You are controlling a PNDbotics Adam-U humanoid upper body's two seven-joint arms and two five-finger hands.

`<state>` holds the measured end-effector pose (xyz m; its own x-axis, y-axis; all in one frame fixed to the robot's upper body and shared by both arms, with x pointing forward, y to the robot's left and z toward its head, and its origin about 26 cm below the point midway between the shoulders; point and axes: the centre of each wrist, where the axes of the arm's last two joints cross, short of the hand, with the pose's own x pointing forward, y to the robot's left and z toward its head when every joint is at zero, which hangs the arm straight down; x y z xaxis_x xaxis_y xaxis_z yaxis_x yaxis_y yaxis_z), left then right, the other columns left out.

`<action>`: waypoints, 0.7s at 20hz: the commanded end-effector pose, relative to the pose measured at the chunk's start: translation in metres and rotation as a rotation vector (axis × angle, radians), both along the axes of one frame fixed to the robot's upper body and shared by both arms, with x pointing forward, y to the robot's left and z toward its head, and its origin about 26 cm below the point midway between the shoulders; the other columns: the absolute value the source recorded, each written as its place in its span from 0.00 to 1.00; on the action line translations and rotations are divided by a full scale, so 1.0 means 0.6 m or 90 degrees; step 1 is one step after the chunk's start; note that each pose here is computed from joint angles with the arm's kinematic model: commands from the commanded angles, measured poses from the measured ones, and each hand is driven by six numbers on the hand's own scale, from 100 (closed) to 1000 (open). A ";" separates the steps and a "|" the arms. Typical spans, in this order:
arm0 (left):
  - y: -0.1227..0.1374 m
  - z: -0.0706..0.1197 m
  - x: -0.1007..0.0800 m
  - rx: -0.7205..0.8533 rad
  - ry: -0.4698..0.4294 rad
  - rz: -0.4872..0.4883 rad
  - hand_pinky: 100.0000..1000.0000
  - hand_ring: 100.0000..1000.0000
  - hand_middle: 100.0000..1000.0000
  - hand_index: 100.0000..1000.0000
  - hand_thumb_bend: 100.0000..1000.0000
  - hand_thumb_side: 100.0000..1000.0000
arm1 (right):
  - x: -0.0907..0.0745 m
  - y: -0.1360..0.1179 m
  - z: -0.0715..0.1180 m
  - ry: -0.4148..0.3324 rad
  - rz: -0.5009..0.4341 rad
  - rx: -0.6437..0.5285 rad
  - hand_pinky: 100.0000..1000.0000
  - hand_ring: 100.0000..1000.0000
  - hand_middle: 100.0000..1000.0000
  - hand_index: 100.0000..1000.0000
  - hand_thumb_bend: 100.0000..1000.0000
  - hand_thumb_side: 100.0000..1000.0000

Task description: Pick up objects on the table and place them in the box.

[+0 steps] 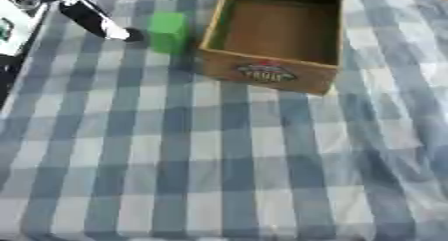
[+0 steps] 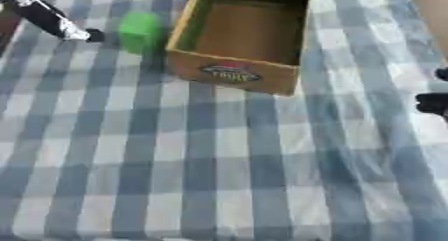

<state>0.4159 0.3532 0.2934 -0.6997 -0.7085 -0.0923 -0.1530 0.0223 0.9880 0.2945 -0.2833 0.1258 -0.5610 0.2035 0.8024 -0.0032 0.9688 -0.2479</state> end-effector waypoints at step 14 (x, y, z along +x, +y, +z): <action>-0.022 0.011 0.040 0.067 -0.013 0.013 0.81 0.75 0.71 0.89 0.63 0.19 | 0.000 -0.002 0.010 -0.009 0.013 -0.015 0.65 0.65 0.80 0.83 0.00 0.64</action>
<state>0.4409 0.3368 0.2879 -0.6936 -0.7055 -0.1455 -0.1440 -0.0621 0.9876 0.2946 -0.2820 0.1254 -0.5607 0.2009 0.8033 -0.0158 0.9673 -0.2530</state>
